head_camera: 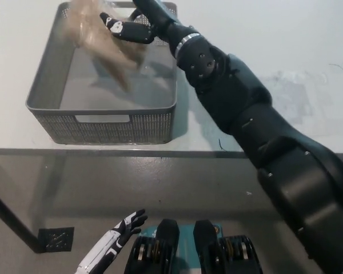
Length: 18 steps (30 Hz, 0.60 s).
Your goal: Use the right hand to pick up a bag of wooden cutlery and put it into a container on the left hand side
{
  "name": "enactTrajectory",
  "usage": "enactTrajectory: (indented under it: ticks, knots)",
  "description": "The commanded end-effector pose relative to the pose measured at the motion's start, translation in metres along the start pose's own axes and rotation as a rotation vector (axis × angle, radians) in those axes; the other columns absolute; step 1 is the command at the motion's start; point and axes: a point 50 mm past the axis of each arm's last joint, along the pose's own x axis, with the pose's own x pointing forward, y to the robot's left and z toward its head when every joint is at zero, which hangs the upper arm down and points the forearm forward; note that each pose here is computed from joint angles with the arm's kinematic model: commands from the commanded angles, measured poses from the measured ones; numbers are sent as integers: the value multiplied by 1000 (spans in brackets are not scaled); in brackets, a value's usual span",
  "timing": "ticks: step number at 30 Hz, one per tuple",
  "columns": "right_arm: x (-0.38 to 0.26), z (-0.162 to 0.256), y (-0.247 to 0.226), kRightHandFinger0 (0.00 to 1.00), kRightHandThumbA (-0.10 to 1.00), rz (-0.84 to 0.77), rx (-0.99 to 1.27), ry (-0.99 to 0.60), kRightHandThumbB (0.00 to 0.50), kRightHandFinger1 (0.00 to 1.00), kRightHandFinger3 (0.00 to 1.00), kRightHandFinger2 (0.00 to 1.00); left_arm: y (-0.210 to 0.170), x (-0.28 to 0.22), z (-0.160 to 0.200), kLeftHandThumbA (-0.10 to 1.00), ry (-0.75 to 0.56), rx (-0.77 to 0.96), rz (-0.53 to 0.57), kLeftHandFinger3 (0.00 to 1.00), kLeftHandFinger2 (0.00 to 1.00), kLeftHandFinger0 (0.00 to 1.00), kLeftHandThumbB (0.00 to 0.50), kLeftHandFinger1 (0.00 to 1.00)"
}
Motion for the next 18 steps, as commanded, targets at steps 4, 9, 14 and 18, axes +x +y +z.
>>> enactTrajectory:
  ticks: [4, 9, 14, 18]
  knots:
    - [8, 18, -35, 1000, 921, 9, -167, -41, 472, 1000, 1000, 1000, 6, 4, 9, 1000, -53, 53, -34, 1000, 1000, 1000, 348, 1000]
    - [5, 16, -47, 1000, 972, -26, -151, -57, 468, 1000, 1000, 1000, 6, 5, 9, 1000, -52, 55, -28, 1000, 1000, 1000, 359, 1000]
    - [-8, 14, -74, 1000, 1000, -106, -48, -121, 424, 1000, 1000, 1000, 9, 5, 9, 1000, -57, 40, -2, 1000, 1000, 1000, 371, 1000]
    - [-37, 7, -90, 1000, 1000, -212, 39, -208, 438, 1000, 1000, 1000, 6, 1, 6, 1000, -51, 14, 25, 1000, 1000, 1000, 396, 1000]
